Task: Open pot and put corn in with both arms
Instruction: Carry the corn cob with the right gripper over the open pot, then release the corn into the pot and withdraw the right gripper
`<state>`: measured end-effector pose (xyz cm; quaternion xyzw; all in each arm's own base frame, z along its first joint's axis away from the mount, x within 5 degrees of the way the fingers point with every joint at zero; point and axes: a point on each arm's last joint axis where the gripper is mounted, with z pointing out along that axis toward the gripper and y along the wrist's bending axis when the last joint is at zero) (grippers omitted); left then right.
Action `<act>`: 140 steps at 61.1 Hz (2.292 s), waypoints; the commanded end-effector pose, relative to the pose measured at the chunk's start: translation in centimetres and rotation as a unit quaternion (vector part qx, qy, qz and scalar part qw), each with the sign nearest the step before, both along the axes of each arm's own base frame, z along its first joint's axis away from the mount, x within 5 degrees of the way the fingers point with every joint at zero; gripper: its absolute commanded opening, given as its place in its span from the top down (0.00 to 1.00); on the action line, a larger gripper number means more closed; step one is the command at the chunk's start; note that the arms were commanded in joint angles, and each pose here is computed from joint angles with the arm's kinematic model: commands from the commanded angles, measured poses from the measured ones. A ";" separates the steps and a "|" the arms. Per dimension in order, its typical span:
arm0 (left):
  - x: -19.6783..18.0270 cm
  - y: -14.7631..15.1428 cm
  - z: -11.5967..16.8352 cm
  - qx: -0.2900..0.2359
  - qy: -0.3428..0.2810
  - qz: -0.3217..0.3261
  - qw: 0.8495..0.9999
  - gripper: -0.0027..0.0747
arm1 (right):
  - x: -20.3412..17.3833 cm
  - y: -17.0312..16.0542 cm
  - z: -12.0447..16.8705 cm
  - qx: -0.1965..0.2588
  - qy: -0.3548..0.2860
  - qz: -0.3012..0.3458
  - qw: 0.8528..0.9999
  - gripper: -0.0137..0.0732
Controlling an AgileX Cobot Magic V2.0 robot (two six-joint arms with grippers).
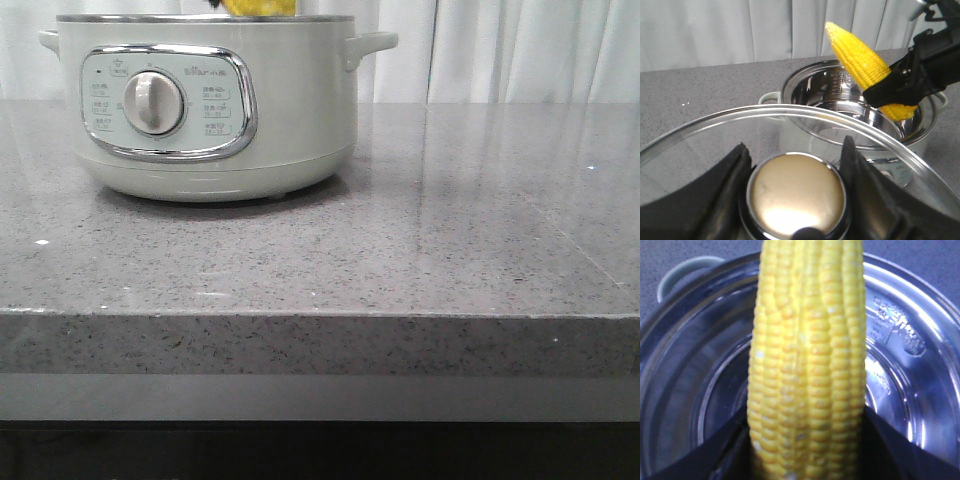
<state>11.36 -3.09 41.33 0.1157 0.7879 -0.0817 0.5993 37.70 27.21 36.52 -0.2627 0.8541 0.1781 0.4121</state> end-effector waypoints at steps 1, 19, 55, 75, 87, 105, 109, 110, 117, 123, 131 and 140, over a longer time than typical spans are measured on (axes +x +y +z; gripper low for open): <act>-0.2 0.1 2.5 -0.029 -0.086 0.006 0.996 0.64 | -0.5 -0.5 3.3 0.041 -0.059 -0.003 0.997 0.49; -0.2 0.1 2.5 -0.029 -0.086 0.006 0.996 0.64 | 0.3 0.1 1.5 0.027 -0.039 -0.002 0.999 0.48; -0.2 0.1 2.5 -0.029 -0.086 0.006 0.996 0.64 | -0.6 -0.6 3.0 0.036 -0.039 -0.007 0.999 0.14; -0.2 0.1 2.5 -0.029 -0.086 0.006 0.996 0.64 | -5.9 -5.1 9.6 0.044 -0.085 -0.013 0.995 0.14; -0.2 0.1 2.5 -0.029 -0.086 0.006 0.996 0.64 | -10.8 -8.8 10.0 0.030 -0.107 -0.020 0.994 0.14; -0.2 0.1 2.5 -0.029 -0.086 0.006 0.996 0.64 | -18.0 -13.8 7.5 0.027 -0.117 -0.023 0.993 0.14; -0.2 0.1 2.5 -0.029 -0.086 0.006 0.996 0.64 | -19.6 -14.9 7.0 0.031 -0.123 -0.023 0.992 0.14; -0.2 0.1 2.5 -0.029 -0.086 0.006 0.996 0.64 | -19.9 -15.1 6.6 0.029 -0.120 -0.023 0.992 0.14; -0.2 0.1 2.5 -0.029 -0.086 0.006 0.996 0.64 | -22.3 -16.8 5.3 0.030 -0.121 -0.023 0.992 0.14; -0.2 0.1 2.5 -0.029 -0.086 0.006 0.996 0.64 | -24.3 -18.1 3.9 0.030 -0.122 -0.023 0.992 0.14; -0.2 0.1 2.5 -0.029 -0.086 0.006 0.996 0.64 | -26.4 -19.5 2.6 0.035 -0.128 -0.023 0.991 0.14; -0.2 0.1 2.5 -0.029 -0.086 0.006 0.996 0.64 | -28.0 -20.6 1.2 0.038 -0.132 -0.024 0.990 0.14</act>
